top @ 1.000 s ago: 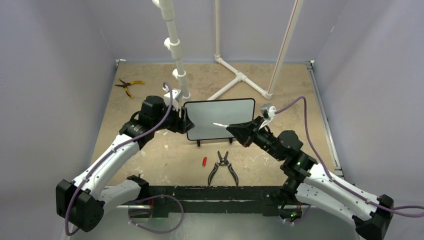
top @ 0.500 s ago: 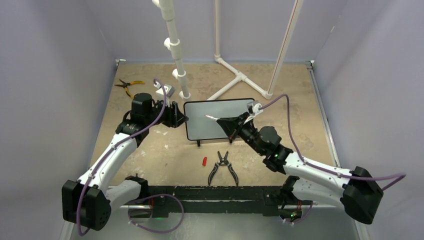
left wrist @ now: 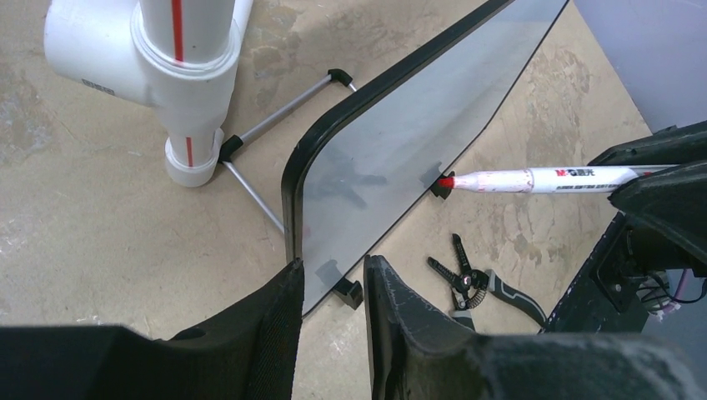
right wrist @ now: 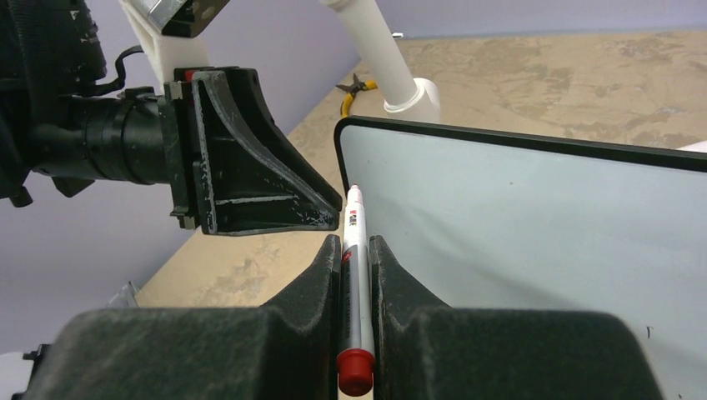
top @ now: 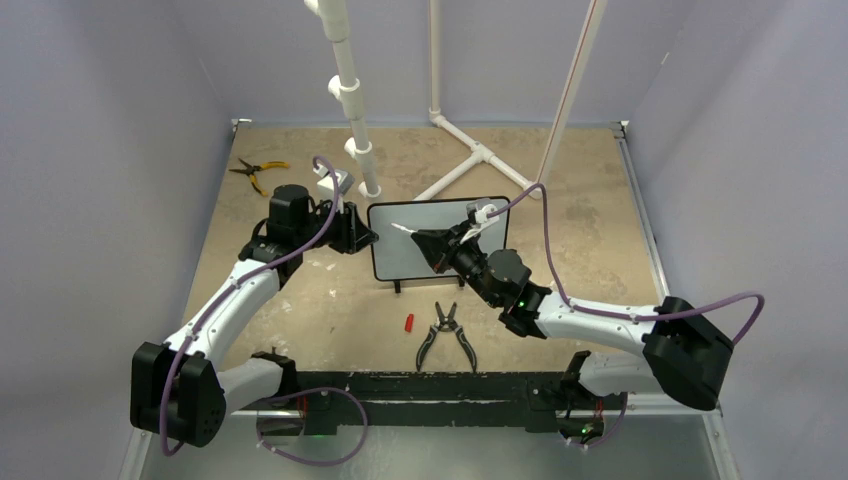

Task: Write a sentence on the whiteboard
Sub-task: Hold the whiteboard at the center of the board, then write a sentence on the whiteboard.

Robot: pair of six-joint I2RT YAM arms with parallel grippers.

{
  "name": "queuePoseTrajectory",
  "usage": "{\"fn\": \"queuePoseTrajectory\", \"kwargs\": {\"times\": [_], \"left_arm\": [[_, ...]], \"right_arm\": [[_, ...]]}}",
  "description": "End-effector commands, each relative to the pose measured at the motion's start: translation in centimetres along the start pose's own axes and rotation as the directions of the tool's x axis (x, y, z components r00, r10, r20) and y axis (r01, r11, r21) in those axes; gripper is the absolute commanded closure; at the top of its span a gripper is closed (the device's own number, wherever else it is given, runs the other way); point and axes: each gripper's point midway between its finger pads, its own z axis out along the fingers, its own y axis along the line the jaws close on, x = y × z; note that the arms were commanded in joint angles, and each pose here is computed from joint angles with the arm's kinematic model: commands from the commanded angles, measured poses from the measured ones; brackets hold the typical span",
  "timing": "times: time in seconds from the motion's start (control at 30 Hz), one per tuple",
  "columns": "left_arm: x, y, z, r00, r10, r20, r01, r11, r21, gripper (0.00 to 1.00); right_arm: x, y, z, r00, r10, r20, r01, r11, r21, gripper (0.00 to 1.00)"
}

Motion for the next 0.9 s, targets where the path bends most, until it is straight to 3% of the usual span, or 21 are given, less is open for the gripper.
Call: {"fn": "queuePoseTrajectory", "kwargs": {"times": [0.0, 0.87], "left_arm": [[-0.5, 0.1, 0.3, 1.000, 0.017, 0.021, -0.018, 1.000, 0.019, 0.70], [0.2, 0.2, 0.9, 1.000, -0.005, -0.006, 0.005, 1.000, 0.031, 0.75]], "right_arm": [[-3.4, 0.9, 1.6, 0.992, -0.006, 0.123, 0.004, 1.000, 0.018, 1.00], [-2.1, -0.2, 3.7, 0.992, -0.040, 0.117, 0.030, 0.996, 0.088, 1.00]]}}
